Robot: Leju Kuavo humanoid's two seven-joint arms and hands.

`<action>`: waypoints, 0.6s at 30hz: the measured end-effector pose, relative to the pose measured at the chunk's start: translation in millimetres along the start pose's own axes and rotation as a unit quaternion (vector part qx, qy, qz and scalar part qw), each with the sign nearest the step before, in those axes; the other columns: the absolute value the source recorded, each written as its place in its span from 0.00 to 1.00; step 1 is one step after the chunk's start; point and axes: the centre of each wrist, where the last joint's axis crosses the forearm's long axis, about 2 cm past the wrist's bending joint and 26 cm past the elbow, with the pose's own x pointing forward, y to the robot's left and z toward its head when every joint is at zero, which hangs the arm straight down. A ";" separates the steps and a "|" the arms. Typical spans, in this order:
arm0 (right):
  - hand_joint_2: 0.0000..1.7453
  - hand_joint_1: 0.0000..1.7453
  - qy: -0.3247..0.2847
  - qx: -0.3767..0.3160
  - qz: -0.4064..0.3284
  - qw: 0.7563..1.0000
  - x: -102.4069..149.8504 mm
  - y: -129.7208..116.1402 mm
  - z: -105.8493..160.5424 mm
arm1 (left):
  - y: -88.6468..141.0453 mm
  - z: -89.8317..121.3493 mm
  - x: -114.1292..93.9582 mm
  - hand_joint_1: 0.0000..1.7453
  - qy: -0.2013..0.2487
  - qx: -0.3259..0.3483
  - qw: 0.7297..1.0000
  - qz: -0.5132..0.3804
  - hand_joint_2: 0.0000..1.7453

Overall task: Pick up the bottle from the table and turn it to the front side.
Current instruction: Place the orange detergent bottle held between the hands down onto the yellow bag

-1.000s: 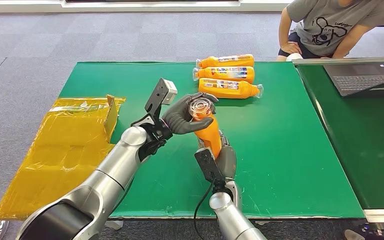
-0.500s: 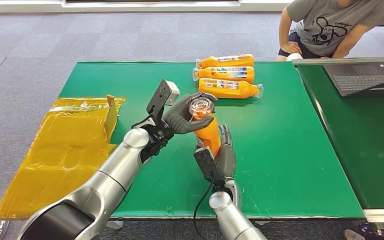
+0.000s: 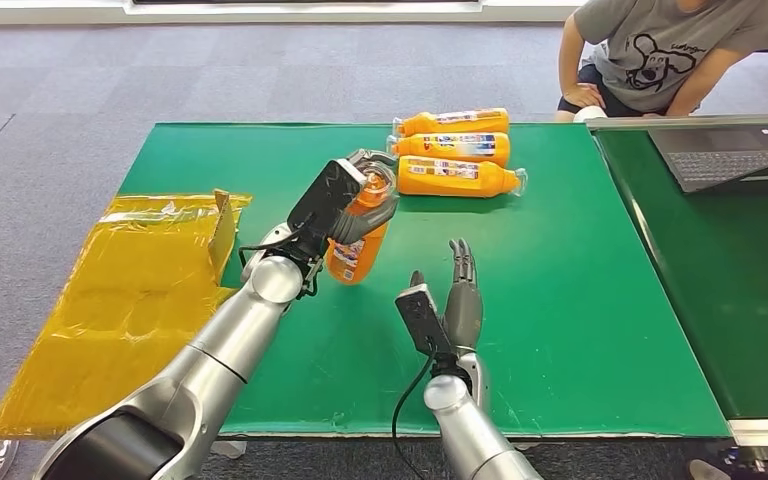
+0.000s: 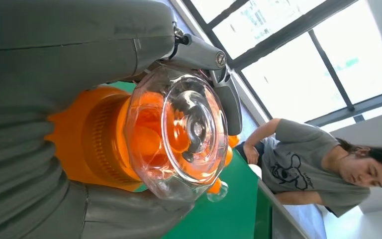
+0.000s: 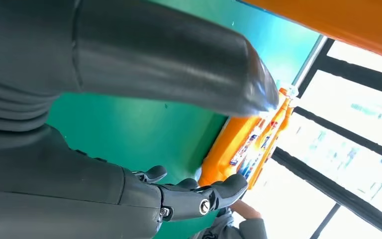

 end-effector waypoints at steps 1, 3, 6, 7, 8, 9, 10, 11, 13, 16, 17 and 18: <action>0.00 0.00 0.000 -0.001 0.000 1.000 -0.1 -0.4 -0.4 | -0.1 0.0 0.9 1.00 -0.002 0.000 1.000 -0.001 1.00; 0.00 0.00 0.001 -0.004 0.000 1.000 -0.3 -1.1 -0.9 | -0.4 0.1 2.3 1.00 -0.006 0.001 1.000 -0.002 1.00; 0.00 0.00 0.001 -0.006 -0.001 1.000 -0.2 -1.6 -1.6 | -0.8 0.5 3.3 1.00 -0.009 0.002 1.000 -0.001 1.00; 0.00 0.00 0.001 -0.006 -0.001 1.000 -0.2 -1.7 -1.7 | -0.8 0.6 3.5 1.00 -0.010 0.002 1.000 -0.001 1.00; 0.00 0.00 0.001 -0.006 -0.001 1.000 -0.2 -1.7 -1.7 | -0.7 0.6 3.7 1.00 -0.010 0.003 1.000 -0.001 1.00; 0.00 0.00 0.001 -0.006 -0.001 1.000 -0.2 -1.7 -1.7 | -0.6 0.7 4.0 1.00 -0.011 0.005 1.000 -0.004 1.00; 0.00 0.00 0.001 -0.006 -0.001 1.000 -0.3 -1.8 -1.7 | -0.2 0.7 4.2 1.00 -0.013 0.011 1.000 -0.011 1.00; 0.00 0.00 0.001 -0.006 -0.001 1.000 -0.3 -1.8 -1.7 | 0.6 0.7 4.7 1.00 -0.016 0.024 0.999 -0.024 1.00; 0.00 0.00 0.002 -0.008 -0.002 1.000 -0.6 -2.0 -1.5 | 3.6 0.4 7.2 1.00 -0.027 0.063 0.996 -0.061 1.00; 0.00 0.00 0.002 -0.011 -0.004 1.000 -1.5 -2.2 -0.8 | 11.7 -0.1 15.2 1.00 -0.055 0.134 0.981 -0.126 1.00; 0.00 0.00 0.001 -0.011 -0.005 1.000 -1.6 -2.3 -0.6 | 14.7 0.4 18.0 1.00 -0.065 0.156 0.974 -0.149 1.00; 0.00 0.00 0.000 -0.012 -0.005 1.000 -1.8 -2.3 -0.5 | 17.7 1.1 21.0 1.00 -0.075 0.177 0.966 -0.174 1.00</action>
